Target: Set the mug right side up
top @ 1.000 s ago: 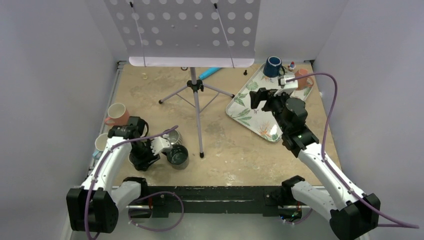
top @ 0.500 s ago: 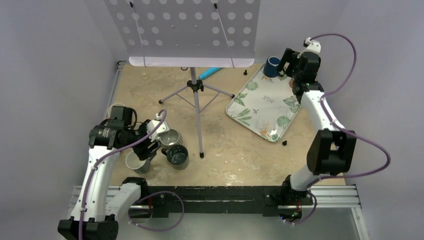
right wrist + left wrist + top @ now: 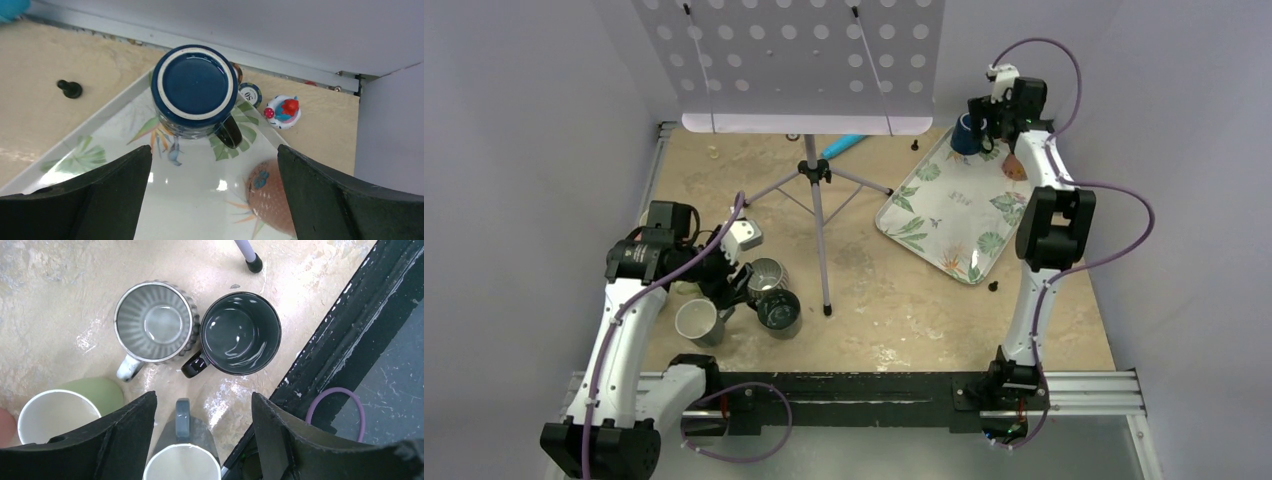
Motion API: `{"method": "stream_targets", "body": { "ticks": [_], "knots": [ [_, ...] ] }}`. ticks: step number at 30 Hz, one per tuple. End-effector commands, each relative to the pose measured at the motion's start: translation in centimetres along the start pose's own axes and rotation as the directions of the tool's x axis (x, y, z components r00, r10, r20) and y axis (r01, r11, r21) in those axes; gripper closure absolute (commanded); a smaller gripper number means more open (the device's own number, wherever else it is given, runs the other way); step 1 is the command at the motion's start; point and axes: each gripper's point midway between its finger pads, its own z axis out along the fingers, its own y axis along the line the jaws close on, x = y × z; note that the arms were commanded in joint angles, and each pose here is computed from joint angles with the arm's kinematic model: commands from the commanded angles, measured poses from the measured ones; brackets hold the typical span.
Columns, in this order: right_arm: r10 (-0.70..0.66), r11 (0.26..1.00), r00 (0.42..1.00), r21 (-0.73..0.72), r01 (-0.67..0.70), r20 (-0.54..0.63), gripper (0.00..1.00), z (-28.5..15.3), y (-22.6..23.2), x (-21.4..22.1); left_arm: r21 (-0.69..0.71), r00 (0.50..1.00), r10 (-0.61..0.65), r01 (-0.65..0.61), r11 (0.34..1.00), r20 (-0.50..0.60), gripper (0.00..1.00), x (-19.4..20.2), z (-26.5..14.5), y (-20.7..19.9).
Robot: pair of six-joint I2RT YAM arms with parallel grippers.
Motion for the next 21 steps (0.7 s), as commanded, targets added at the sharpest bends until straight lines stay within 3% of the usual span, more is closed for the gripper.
{"method": "stream_targets", "body": {
  "ticks": [1,12,16,21],
  "knots": [
    [-0.155,0.988,0.988,0.009,0.156,-0.008,0.01,1.2,-1.4,-1.1,-0.017,0.997,-0.009,0.010,1.000,0.072,0.27,-2.0,0.0,0.8],
    [-0.253,0.958,0.964,-0.164,0.237,-0.083,0.05,6.5,0.1,4.8,-0.064,0.995,0.013,-0.007,0.998,0.096,0.26,-2.4,0.0,1.6],
    [-0.275,0.949,0.956,-0.191,0.251,-0.107,0.14,6.3,0.8,6.0,-0.070,0.996,0.016,-0.009,0.998,0.093,0.26,-2.5,0.0,1.8],
    [-0.286,0.956,0.952,-0.101,0.276,-0.112,0.36,6.9,-0.5,5.8,-0.042,0.995,0.003,0.001,0.999,0.098,0.26,-2.4,0.5,1.6]
  ]
}}
